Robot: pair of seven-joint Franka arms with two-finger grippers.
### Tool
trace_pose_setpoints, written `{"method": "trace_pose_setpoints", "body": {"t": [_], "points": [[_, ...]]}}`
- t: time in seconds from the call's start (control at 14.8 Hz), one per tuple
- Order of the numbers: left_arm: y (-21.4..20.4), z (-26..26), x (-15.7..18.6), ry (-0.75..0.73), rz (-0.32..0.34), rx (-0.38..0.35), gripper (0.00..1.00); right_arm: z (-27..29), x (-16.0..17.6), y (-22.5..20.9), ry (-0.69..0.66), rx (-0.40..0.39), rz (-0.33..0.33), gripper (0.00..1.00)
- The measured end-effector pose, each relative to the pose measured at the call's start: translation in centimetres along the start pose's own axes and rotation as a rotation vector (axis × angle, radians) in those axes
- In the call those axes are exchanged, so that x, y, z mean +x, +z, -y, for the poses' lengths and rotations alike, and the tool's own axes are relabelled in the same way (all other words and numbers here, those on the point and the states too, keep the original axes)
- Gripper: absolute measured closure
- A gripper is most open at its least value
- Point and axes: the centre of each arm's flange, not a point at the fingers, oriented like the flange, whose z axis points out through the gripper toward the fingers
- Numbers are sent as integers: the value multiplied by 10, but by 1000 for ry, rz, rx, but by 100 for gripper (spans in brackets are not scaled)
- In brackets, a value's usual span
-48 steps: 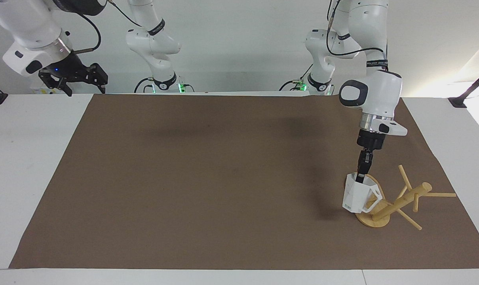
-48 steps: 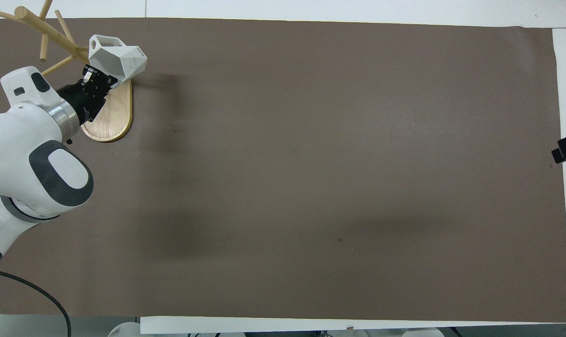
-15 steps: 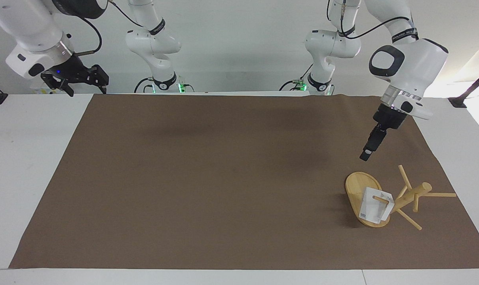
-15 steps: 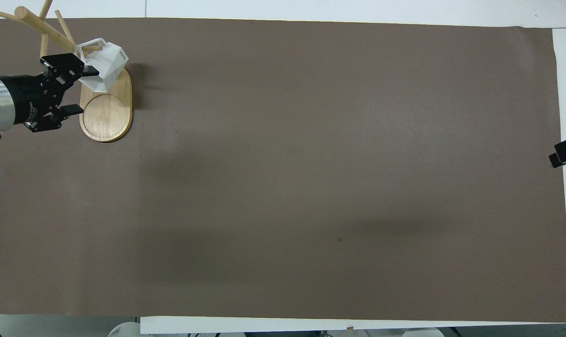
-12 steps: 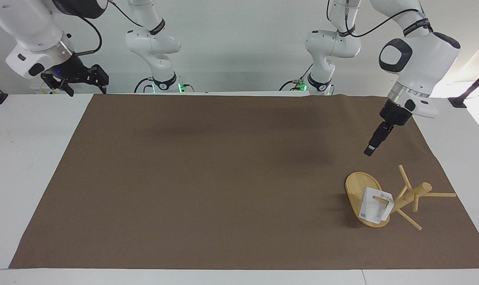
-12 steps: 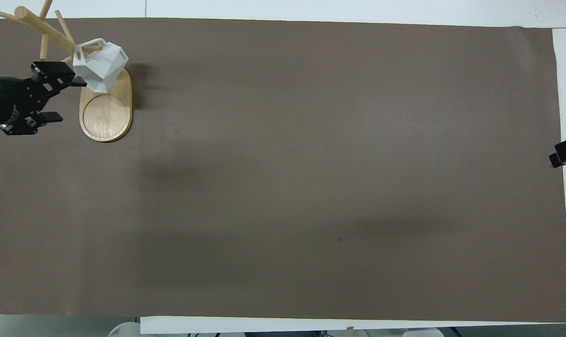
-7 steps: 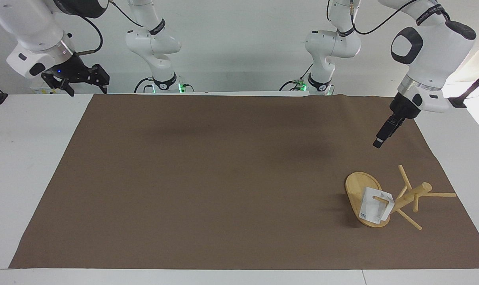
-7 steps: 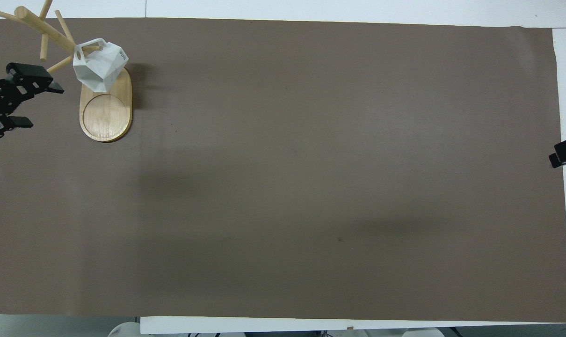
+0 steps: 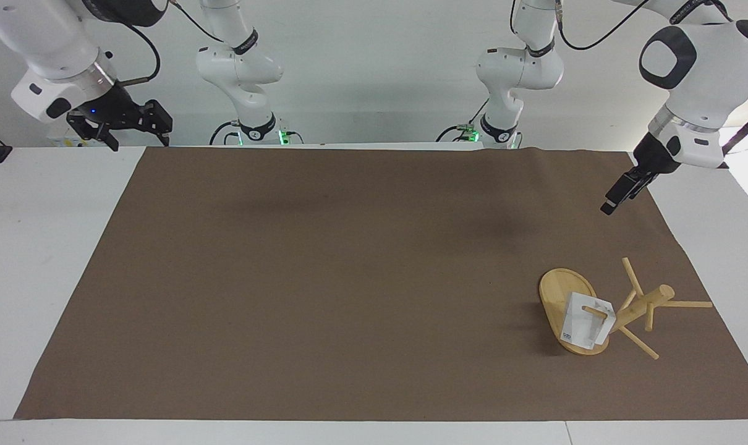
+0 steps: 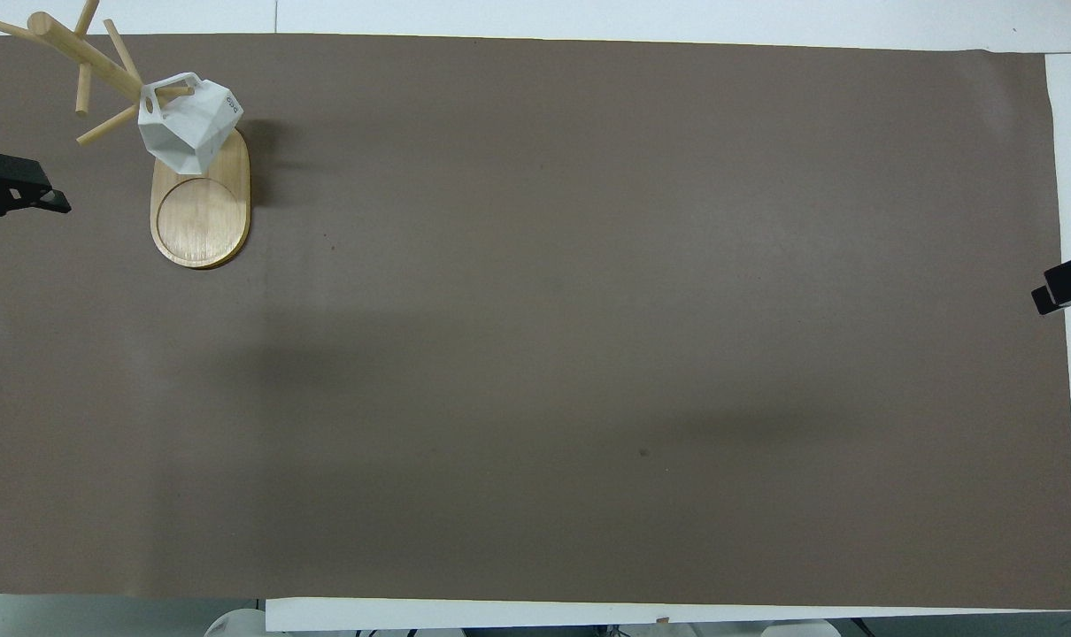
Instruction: Hang cup on rack
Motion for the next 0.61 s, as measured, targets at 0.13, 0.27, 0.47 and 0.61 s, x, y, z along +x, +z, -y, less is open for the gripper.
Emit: {"method": "trace_pose_setpoints", "body": {"t": [0.13,0.27,0.47,0.61], "points": [[-10,3,-1,90,9,37,0,0,1,0,0,2,-6,0],[-19,10,-1,202,27,57,0,0,1,0,0,3,-6,0],[-35,15,-2,301,46,71,0,0,1,0,0,4,-7,0],[-40,8,-3,329,68,77,0,0,1,0,0,4,-6,0]]}}
